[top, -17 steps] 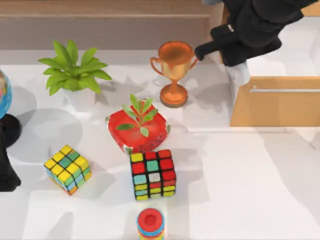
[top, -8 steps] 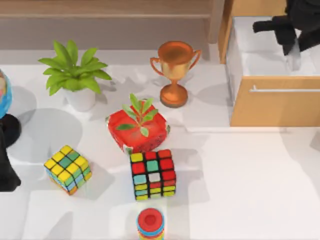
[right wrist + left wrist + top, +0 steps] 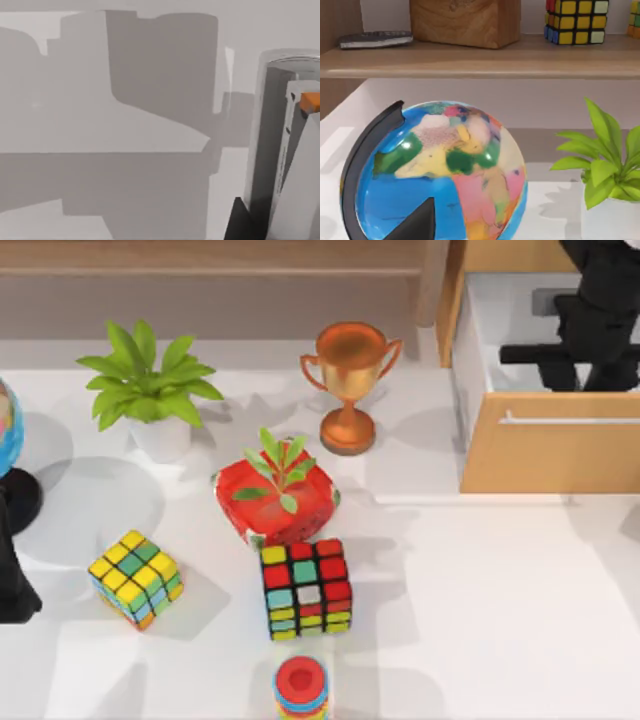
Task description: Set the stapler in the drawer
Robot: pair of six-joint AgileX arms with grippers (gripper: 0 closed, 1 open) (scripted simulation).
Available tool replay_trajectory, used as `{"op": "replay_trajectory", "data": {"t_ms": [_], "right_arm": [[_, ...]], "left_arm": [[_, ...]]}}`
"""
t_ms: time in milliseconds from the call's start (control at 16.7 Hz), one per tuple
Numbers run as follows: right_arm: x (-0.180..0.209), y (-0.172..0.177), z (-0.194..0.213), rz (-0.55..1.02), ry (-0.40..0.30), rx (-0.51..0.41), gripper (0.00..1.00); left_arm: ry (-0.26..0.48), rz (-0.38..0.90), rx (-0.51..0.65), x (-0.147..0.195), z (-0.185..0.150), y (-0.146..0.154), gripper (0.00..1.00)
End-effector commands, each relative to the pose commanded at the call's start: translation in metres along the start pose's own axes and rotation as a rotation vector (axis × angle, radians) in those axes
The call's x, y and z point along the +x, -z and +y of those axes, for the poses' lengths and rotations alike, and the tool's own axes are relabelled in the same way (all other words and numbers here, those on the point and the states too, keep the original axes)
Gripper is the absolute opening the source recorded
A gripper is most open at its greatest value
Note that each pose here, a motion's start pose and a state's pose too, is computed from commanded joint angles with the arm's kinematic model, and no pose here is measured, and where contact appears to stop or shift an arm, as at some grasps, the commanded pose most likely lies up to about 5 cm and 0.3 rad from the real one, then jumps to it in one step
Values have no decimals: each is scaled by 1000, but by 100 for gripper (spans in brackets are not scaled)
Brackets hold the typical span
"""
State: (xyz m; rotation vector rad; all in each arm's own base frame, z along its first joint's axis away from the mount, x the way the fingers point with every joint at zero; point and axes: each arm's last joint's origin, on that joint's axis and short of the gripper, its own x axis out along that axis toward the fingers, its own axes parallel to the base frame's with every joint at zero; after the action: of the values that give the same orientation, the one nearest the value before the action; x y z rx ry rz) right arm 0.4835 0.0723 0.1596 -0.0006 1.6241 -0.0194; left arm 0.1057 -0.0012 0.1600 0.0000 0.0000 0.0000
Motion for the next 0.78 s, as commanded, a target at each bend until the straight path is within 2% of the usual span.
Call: {"op": "replay_trajectory", "data": {"t_ms": [660,780], "right_arm": [[10,0,0,0,0,0,0],[10,0,0,0,0,0,15]], "left_arm": [[0,0,0,0,0,0,100],[0,0,0,0,0,0,100]]}}
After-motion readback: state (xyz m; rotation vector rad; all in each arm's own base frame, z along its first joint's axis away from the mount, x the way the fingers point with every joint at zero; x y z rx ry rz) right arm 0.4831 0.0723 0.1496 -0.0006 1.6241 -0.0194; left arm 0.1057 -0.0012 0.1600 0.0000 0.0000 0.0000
